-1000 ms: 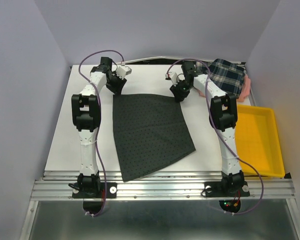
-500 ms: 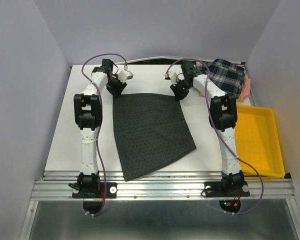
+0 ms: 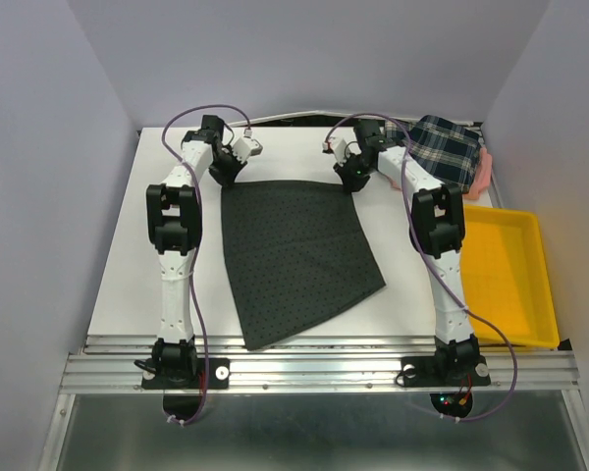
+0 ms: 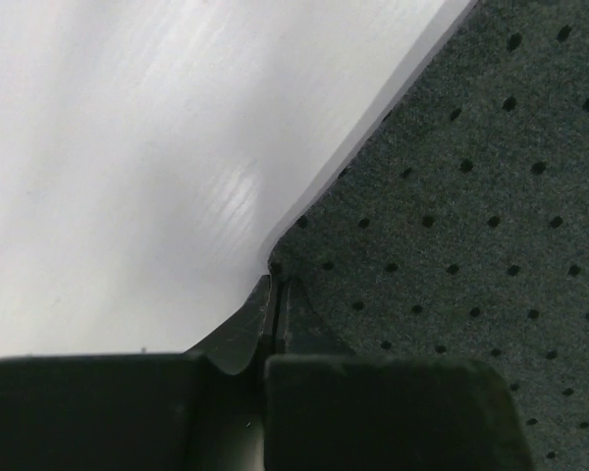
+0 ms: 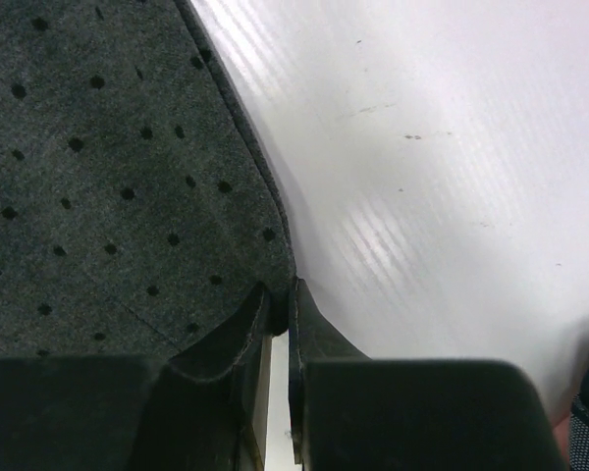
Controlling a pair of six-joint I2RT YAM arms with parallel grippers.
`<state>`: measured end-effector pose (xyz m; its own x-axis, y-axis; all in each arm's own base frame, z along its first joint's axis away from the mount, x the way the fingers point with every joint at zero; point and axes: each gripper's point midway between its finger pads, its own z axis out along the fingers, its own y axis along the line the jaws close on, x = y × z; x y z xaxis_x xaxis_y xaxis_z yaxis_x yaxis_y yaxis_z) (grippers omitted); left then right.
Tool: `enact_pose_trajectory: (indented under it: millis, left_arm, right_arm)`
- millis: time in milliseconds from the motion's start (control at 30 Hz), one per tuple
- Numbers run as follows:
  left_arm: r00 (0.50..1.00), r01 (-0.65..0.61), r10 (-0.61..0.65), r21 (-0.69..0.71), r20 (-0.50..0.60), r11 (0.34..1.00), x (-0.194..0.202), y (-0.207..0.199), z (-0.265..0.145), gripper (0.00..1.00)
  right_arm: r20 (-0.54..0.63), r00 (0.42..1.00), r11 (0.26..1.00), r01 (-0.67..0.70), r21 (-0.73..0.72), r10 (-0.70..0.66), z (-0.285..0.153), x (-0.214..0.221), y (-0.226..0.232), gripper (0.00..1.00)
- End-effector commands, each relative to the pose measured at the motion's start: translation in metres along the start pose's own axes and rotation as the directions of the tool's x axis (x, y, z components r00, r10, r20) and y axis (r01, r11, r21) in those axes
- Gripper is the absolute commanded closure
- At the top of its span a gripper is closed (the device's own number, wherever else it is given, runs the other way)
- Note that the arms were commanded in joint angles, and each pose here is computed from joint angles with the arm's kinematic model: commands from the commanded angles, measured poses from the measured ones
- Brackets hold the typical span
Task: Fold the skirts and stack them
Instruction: Fold the skirt
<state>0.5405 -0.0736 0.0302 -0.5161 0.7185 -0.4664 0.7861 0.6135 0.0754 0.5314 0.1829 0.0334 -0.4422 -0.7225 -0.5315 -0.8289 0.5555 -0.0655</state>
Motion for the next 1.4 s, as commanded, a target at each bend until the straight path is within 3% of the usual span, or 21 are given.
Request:
enact_pose_trajectory:
  millis: [0,167,300,600,867,1133,1267,1367]
  left_arm:
    - [0.999,0.043,-0.043,-0.186,0.009,0.982,-0.009,0.046,-0.02,1.0]
    - [0.995,0.08,-0.051,-0.395,0.084,0.915,-0.037,0.087,-0.062,1.0]
    - [0.984,0.106,-0.027,-0.463,0.174,0.88,-0.061,0.097,-0.095,1.0]
    - [0.955,0.142,0.017,-0.504,0.297,0.852,-0.072,0.066,-0.164,1.0]
    - [0.96,0.108,-0.013,-0.324,0.281,0.94,-0.027,-0.023,-0.166,1.0]
    - [0.965,0.019,0.026,-0.167,0.262,0.986,0.022,-0.12,-0.169,1.0]
    - [0.978,-0.04,0.062,-0.114,0.197,0.993,0.047,-0.163,-0.151,1.0]
    - [0.995,-0.017,0.026,-0.097,0.097,0.995,0.08,-0.182,-0.118,1.0]
  right_arm:
    - [-0.007,0.999,0.992,-0.043,0.119,0.044,0.004,0.001,-0.026,0.99]
    - [0.097,0.993,0.974,-0.084,0.208,0.065,-0.018,-0.035,-0.047,0.99]
    - [0.193,0.98,0.951,-0.092,0.296,0.035,-0.043,-0.066,-0.067,0.99]
    - [0.297,0.953,0.939,-0.049,0.341,-0.058,-0.108,-0.099,-0.059,0.99]
    - [0.215,0.969,0.957,0.055,0.283,-0.119,-0.114,-0.041,-0.009,0.99]
    - [0.143,0.978,0.969,0.12,0.215,-0.152,-0.115,0.016,0.037,0.99]
    - [0.12,0.981,0.976,0.13,0.173,-0.152,-0.109,0.041,0.058,0.99]
    - [0.083,0.988,0.985,0.122,0.124,-0.133,-0.096,0.062,0.07,0.99]
